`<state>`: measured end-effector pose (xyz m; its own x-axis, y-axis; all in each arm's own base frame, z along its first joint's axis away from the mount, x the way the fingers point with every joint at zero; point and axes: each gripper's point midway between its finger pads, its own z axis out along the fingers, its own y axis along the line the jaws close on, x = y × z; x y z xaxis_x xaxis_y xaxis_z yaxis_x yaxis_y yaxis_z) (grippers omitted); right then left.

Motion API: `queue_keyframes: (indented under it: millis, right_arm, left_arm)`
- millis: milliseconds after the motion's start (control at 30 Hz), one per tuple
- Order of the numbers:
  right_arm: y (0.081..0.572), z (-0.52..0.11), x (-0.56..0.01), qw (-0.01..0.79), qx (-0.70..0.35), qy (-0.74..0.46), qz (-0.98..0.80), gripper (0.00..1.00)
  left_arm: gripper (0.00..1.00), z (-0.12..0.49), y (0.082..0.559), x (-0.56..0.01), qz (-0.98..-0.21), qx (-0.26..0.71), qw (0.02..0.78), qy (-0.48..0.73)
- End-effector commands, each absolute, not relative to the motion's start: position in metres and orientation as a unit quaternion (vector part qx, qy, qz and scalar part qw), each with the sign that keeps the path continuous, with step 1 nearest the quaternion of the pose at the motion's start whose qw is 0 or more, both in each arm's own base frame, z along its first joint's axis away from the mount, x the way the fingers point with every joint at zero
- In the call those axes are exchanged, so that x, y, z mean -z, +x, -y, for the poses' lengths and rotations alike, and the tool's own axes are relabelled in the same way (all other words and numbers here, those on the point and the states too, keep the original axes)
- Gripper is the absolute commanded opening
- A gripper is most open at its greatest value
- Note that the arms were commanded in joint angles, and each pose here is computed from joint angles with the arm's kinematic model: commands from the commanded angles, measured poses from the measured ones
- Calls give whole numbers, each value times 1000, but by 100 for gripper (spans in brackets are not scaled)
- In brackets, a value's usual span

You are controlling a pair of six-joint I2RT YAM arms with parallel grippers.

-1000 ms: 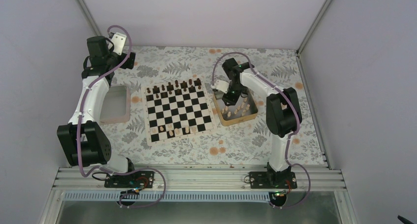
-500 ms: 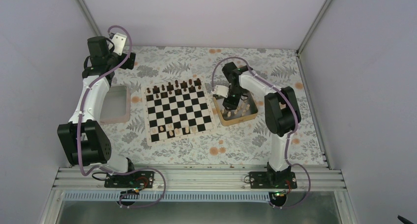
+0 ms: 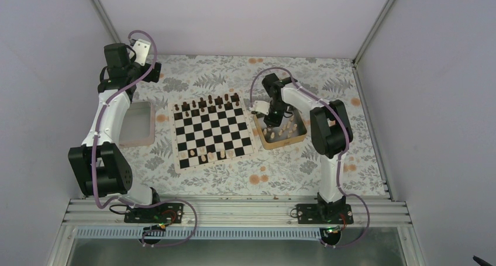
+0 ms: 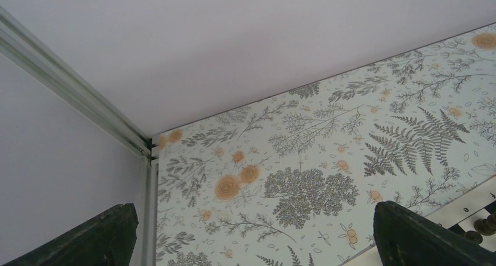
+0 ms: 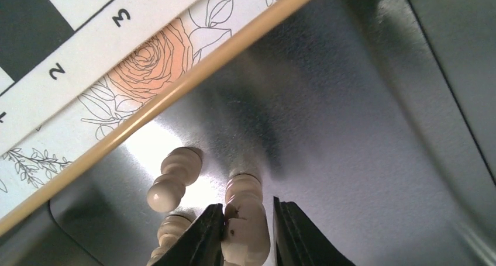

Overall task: Set up the chess pieces on the board
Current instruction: Pick up the chess piece from the storage box, then place the chess piece on the chessboard.

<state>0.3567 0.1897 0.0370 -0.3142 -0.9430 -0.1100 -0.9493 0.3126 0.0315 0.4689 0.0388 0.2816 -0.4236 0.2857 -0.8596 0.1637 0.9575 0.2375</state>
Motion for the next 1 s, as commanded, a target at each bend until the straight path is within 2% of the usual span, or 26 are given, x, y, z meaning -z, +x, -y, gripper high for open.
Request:
queue_keyframes:
  millis: [0, 200, 367, 600, 767, 967]
  right_arm:
    - [364, -196, -59, 62, -42, -586, -807, 22]
    - [367, -201, -98, 86, -23, -586, -805, 17]
    - [359, -229, -132, 110, -4, -608, -786, 14]
    - [327, -322, -168, 154, 1, -676, -721, 13]
    - [278, -405, -160, 172, -15, -740, -650, 13]
    - [232, -463, -118, 148, -22, -795, -588, 13]
  left_arm:
    - [100, -40, 473, -291, -834, -65, 531, 137]
    - [100, -37, 471, -294, -832, -60, 534, 139]
    - [100, -36, 469, -300, -828, -58, 540, 139]
    - [100, -46, 470, -308, -827, -81, 543, 121]
    - [100, -51, 467, -313, -825, -95, 545, 114]
    - [100, -59, 468, -317, -825, -115, 544, 105]
